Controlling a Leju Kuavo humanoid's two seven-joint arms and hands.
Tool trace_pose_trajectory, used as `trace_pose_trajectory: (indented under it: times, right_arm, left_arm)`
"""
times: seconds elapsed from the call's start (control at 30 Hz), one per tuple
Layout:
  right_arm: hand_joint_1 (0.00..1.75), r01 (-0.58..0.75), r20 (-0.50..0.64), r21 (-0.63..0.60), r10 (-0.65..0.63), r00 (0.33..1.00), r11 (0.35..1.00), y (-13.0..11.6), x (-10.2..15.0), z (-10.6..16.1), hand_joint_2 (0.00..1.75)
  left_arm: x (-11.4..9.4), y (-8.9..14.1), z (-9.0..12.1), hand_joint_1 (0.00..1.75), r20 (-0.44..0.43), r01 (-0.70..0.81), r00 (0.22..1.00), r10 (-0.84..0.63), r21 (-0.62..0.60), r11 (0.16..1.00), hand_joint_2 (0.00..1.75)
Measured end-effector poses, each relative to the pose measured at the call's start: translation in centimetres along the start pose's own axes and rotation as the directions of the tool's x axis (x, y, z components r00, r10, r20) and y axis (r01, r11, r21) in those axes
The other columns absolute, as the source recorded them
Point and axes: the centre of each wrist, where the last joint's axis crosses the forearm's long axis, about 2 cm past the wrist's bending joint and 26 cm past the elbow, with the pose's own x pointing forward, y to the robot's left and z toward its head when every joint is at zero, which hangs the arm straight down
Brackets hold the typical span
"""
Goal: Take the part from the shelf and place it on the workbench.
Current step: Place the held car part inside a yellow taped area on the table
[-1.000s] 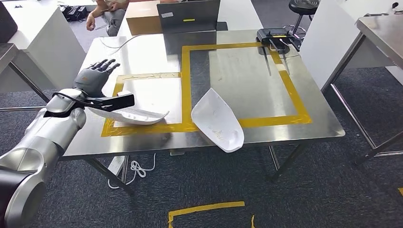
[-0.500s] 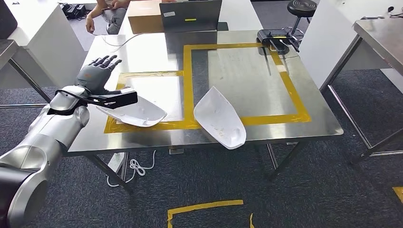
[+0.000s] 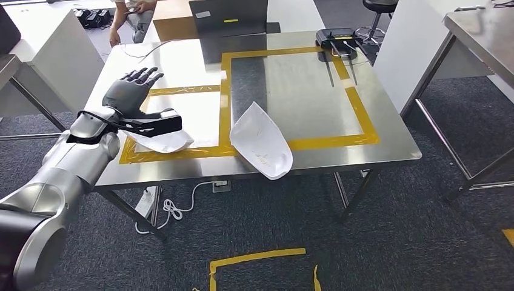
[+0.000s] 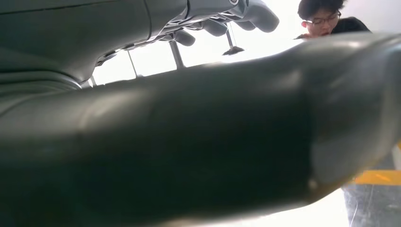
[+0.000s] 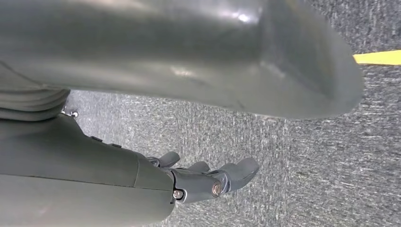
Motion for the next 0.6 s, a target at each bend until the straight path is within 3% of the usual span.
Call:
trace_pose_trajectory:
  times: [0.6]
  right_arm:
    - [0.00, 0.025, -0.013, 0.006, -0.025, 1.000, 1.000, 0.4, 0.0, 0.0, 0.00]
  left_arm:
    - [0.8, 0.3, -0.3, 0.00, 0.033, -0.005, 0.999, 0.005, -0.009, 1.000, 0.00]
